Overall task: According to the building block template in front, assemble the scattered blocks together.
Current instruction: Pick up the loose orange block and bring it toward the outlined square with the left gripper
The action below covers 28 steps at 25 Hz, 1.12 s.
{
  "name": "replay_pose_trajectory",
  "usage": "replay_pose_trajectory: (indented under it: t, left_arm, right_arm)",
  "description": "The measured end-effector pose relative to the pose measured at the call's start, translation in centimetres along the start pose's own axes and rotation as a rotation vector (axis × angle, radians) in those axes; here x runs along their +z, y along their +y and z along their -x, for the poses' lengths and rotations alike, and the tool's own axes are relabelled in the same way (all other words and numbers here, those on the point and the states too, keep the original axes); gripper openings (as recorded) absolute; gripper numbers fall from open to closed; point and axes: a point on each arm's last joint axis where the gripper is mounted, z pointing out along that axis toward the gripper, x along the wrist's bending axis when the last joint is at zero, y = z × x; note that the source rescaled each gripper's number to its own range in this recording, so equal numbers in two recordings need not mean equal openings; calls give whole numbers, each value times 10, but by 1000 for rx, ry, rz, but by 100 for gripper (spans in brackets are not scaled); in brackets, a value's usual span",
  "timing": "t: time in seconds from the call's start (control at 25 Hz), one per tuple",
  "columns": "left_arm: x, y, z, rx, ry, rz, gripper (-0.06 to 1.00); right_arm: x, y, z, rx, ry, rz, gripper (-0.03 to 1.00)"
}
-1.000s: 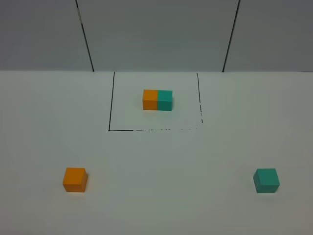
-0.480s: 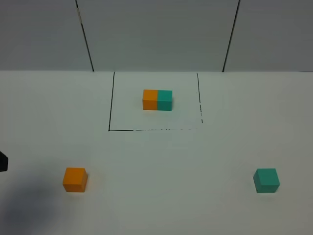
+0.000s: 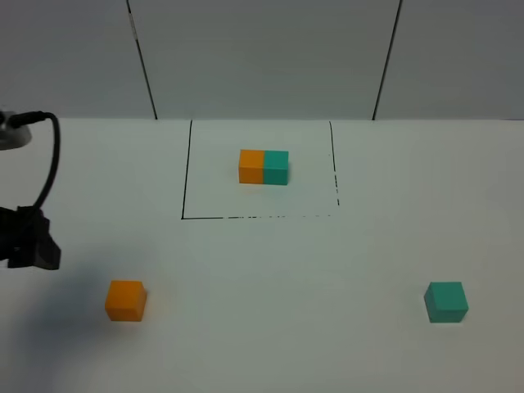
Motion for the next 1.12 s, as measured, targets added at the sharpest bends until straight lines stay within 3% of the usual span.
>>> replay_pose_trajectory:
  t: [0.12,0.32,0.52,0.92,1.12]
  left_arm:
    - [22,7,13,24,21,-35,75]
    - [64,17,31,8,125,-60,75]
    - [105,19,48,0,149,-108,75]
    - [151,17,45,-8,191,-211,75]
    - [166,16,43,37,198,-248,75]
  right_arm:
    - [0,0,0,0,0,0,92]
    - [0,0,0,0,0,0,92]
    - [0,0,0,2,0,0,92]
    - [0,0,0,2,0,0,92]
    - [0,0,0,3,0,0,92]
